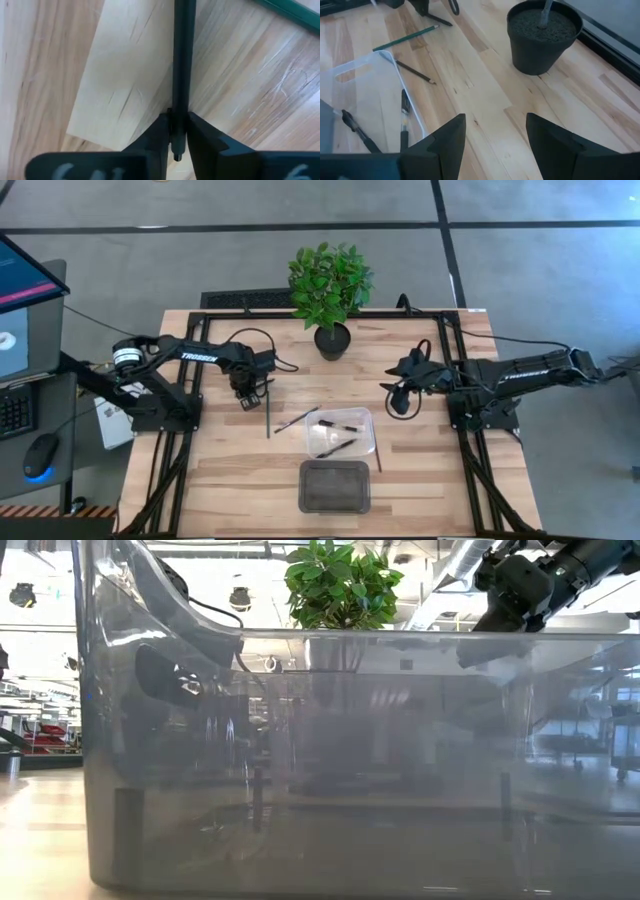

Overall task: Sort pens & pencils
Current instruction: Put the black ballpen into the transparent bin, then put the brown pencil into the black bin

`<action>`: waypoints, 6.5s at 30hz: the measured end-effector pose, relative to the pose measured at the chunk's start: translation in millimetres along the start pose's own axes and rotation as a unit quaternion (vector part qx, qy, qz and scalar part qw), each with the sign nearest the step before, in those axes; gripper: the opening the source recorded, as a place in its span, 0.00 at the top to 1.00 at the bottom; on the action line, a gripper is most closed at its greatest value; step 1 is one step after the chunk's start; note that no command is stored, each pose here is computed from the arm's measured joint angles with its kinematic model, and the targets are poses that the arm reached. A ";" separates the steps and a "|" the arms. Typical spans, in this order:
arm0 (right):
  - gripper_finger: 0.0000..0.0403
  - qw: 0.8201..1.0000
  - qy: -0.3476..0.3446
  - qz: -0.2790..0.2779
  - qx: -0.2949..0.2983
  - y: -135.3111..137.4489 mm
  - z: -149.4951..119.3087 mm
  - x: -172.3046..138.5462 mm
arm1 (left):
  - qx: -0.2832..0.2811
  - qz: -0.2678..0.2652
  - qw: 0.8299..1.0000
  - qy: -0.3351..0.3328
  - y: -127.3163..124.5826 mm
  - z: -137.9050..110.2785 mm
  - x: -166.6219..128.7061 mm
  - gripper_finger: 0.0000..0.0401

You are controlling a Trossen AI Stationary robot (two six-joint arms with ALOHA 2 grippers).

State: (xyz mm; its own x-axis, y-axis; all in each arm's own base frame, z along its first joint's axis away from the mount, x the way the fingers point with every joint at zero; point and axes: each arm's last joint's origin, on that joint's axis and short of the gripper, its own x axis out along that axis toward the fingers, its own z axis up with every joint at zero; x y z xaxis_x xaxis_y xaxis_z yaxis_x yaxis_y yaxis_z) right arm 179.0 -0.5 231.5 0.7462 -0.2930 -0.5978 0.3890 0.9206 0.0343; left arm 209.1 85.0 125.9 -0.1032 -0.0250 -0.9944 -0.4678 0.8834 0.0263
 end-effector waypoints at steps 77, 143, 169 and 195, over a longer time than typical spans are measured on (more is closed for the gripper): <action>0.43 1.000 0.006 0.001 0.014 0.1 -1.2 -0.1 | 0.341 -0.111 0.913 -0.192 -213.2 104.3 -99.9 0.96; 0.43 0.945 0.283 0.053 0.154 80.2 -3.1 5.4 | 0.101 0.022 0.776 -0.622 -60.2 -89.6 -131.3 0.81; 0.43 0.918 0.347 0.023 0.190 172.5 -72.8 53.6 | 0.105 0.024 0.777 -0.620 -60.9 -88.6 -129.9 0.81; 0.44 0.885 0.414 -0.086 0.196 160.0 -91.3 54.6 | 0.103 0.021 0.779 -0.618 -60.9 -88.7 -129.4 0.81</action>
State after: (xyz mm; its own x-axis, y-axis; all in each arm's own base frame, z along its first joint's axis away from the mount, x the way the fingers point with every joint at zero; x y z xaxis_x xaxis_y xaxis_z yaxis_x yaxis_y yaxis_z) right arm 232.6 154.3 131.3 0.0683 0.0191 -0.9975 0.7371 0.6728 0.0634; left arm 173.1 -7.0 262.1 0.8690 0.3630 -0.3362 -0.3224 0.9309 0.1717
